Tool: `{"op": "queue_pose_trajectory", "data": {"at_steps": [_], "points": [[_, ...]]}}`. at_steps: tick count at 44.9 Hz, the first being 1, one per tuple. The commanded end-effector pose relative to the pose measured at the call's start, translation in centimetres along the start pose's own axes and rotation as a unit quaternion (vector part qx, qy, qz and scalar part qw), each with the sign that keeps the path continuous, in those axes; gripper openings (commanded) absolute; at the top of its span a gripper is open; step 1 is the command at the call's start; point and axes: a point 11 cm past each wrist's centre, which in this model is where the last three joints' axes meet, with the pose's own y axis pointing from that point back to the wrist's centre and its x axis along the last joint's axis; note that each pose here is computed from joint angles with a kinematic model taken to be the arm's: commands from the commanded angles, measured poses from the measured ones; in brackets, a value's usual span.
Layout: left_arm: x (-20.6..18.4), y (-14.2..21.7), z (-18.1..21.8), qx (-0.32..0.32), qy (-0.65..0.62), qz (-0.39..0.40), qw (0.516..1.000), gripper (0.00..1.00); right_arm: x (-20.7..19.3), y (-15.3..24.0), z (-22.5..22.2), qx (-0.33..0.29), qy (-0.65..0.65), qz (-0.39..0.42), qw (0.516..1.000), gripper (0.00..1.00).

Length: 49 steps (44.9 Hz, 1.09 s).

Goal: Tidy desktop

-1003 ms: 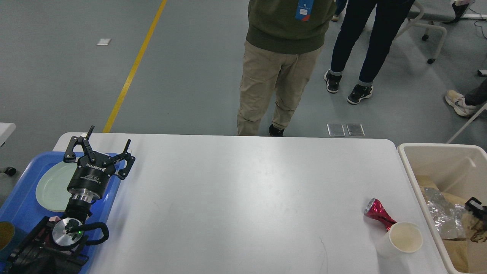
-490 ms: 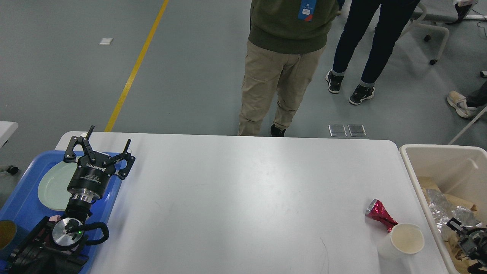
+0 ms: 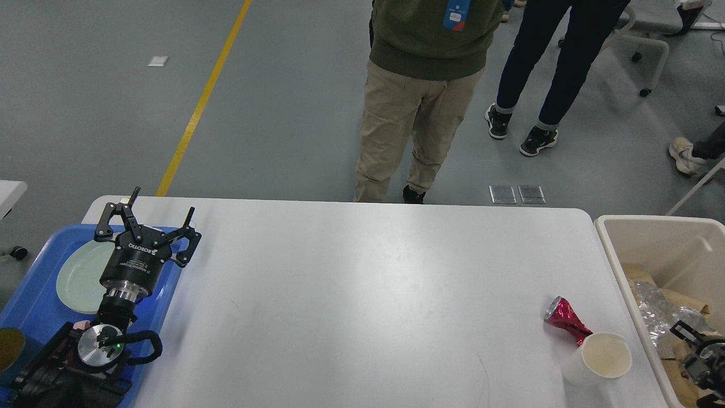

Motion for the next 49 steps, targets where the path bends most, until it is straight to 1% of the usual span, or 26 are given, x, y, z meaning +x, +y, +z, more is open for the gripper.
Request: {"op": "queue_pose_trajectory", "data": {"at_steps": [1, 12, 23, 29, 33, 40, 42, 46, 49], "points": [[0.0, 0.0, 0.0, 0.0, 0.0, 0.0, 1.0, 0.96, 0.1, 0.0, 0.0, 0.0, 0.0, 0.002, 1.0, 1.0], [0.0, 0.0, 0.0, 0.0, 0.0, 0.0, 1.0, 0.96, 0.3, 0.0, 0.1, -0.001, 0.001, 0.002, 1.0, 1.0], [0.0, 0.0, 0.0, 0.0, 0.0, 0.0, 1.0, 0.96, 1.6, 0.1, 0.1, -0.005, 0.002, -0.003, 1.0, 1.0], [0.0, 0.0, 0.0, 0.0, 0.0, 0.0, 1.0, 0.96, 5.0, 0.6, 0.3, -0.018, 0.002, -0.016, 1.0, 1.0], [0.0, 0.0, 0.0, 0.0, 0.0, 0.0, 1.0, 0.96, 7.9, 1.6, -1.0, -0.025, 0.014, -0.031, 0.999, 1.0], [0.0, 0.0, 0.0, 0.0, 0.0, 0.0, 1.0, 0.96, 12.2, 5.2, -5.3, -0.004, 0.079, -0.066, 0.995, 1.0], [0.0, 0.0, 0.0, 0.0, 0.0, 0.0, 1.0, 0.96, 14.4, 8.6, -7.8, 0.01, 0.113, -0.084, 0.99, 1.0], [0.0, 0.0, 0.0, 0.0, 0.0, 0.0, 1.0, 0.96, 15.5, 12.6, -9.8, 0.024, 0.138, -0.111, 0.984, 1.0], [0.0, 0.0, 0.0, 0.0, 0.0, 0.0, 1.0, 0.96, 16.3, 16.1, -12.1, 0.045, 0.159, -0.128, 0.978, 1.0]]}}
